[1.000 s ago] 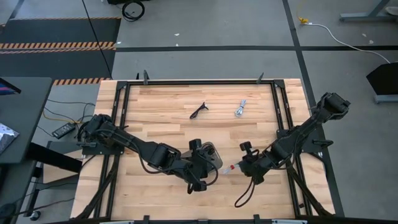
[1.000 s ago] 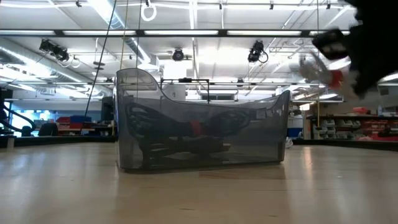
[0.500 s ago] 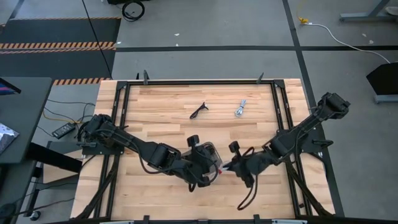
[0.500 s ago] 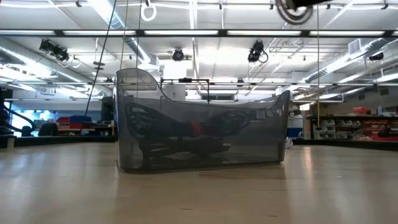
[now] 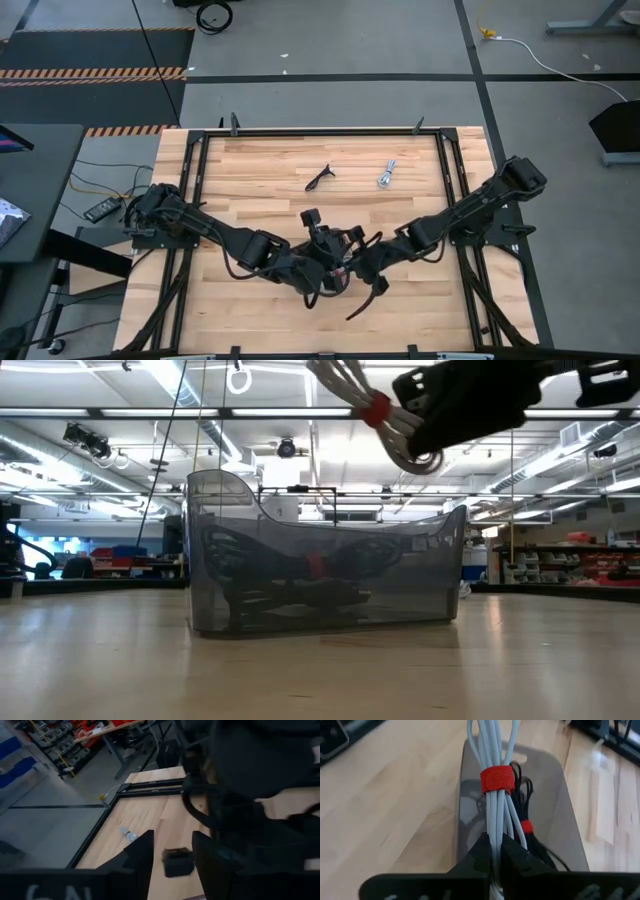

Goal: Pick and place USB-C Cables
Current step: Put the bottom white charger cable into the black bin, then put the white charger cable into the black bin

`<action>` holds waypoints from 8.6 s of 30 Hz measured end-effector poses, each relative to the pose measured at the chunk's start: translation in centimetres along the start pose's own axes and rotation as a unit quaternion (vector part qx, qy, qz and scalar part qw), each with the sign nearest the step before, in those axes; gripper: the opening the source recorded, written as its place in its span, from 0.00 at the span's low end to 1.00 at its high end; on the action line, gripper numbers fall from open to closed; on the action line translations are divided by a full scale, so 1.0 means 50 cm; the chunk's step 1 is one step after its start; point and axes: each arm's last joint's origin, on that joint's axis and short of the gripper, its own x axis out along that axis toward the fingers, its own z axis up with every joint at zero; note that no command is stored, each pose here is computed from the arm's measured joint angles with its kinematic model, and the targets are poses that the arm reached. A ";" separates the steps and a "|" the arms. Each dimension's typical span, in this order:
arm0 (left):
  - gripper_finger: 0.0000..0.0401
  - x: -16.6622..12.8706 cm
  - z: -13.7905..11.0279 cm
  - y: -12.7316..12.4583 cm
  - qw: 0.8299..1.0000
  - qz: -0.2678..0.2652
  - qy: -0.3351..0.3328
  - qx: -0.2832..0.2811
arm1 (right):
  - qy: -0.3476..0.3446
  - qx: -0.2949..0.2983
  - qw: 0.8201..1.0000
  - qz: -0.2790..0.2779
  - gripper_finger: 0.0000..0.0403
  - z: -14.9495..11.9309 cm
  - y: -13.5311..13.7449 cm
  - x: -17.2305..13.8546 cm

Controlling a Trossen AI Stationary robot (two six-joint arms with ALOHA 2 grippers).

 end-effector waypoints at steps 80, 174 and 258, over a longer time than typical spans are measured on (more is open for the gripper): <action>0.03 -0.132 -0.299 0.321 0.899 -0.183 -0.358 -0.173 | 0.001 0.064 0.998 -0.003 0.04 -0.009 -0.042 0.006; 0.03 -0.130 -0.316 0.321 0.910 -0.184 -0.319 -0.192 | 0.178 0.632 0.690 -0.305 0.28 -0.338 -0.447 -0.197; 0.03 -0.129 -0.317 0.320 0.908 -0.187 -0.316 -0.199 | 0.231 0.672 0.657 -0.253 0.12 -0.459 -0.394 -0.109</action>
